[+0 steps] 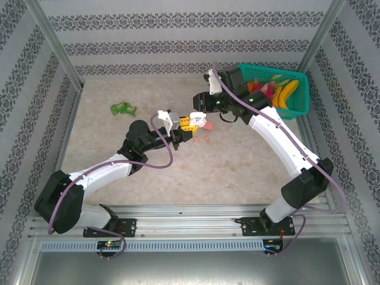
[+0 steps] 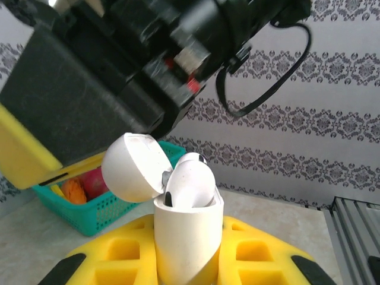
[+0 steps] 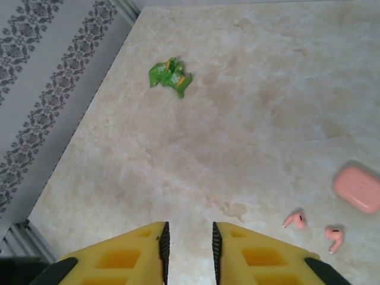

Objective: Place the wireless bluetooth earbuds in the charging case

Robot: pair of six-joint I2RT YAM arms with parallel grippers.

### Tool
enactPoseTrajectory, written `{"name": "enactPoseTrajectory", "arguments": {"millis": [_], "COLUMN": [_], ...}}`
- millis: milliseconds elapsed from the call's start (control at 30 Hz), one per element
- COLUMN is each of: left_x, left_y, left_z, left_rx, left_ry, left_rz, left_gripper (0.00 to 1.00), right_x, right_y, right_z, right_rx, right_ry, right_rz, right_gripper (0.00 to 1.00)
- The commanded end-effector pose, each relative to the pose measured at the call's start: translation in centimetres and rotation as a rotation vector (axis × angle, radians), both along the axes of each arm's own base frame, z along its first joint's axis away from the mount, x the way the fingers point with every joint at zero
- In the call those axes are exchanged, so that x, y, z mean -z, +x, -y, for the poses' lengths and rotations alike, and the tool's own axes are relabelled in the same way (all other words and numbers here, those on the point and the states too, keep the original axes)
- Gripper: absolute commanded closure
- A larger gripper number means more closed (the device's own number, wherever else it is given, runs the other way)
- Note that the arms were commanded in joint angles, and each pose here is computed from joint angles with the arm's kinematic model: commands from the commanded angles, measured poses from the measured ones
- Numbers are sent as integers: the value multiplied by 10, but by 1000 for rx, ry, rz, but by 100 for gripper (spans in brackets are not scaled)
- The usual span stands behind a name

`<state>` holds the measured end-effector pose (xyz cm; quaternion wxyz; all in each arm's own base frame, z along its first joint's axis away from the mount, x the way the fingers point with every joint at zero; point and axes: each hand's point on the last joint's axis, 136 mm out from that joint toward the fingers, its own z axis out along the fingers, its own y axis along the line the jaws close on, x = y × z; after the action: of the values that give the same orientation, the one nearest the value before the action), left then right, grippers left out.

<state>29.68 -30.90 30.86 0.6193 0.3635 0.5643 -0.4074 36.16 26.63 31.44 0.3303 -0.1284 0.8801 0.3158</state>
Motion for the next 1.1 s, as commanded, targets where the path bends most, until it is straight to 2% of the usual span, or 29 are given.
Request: {"name": "enactPoseTrajectory", "arguments": {"millis": [0, 133, 267, 367, 467, 567, 700, 833, 1067], "left_x": [-17, -16, -13, -9, 3, 27, 71, 109, 178], "left_y": [6, 11, 14, 18, 34, 57, 93, 116, 143], "left_z": [2, 1, 1, -1, -10, -25, -54, -75, -92], "left_rx": [-32, -52, -62, -84, -183, -300, -449, -474, -439], "left_ry": [-33, -35, -41, -37, -27, -7, 34, 13, -3], "left_rz": [37, 29, 16, -2, -68, -184, -436, -650, -969], "left_gripper": [100, 100, 100, 100, 100, 100, 100, 100, 100], "right_x": [2, 6, 5, 3, 6, 23, 63, 103, 149], "right_y": [-31, -44, -41, -33, -26, -27, -34, -41, -40], "right_z": [1, 8, 21, 40, 64, 80, 92, 106, 113], "right_rx": [-58, -40, 25, 125, 249, 323, 402, 487, 605], "right_ry": [-6, 0, 5, 6, 15, 20, 4, -33, -104], "right_rz": [-10, -5, 14, 35, 49, 22, -44, -109, -207], "right_gripper": [73, 74, 74, 69, 63, 62, 60, 59, 47]}}
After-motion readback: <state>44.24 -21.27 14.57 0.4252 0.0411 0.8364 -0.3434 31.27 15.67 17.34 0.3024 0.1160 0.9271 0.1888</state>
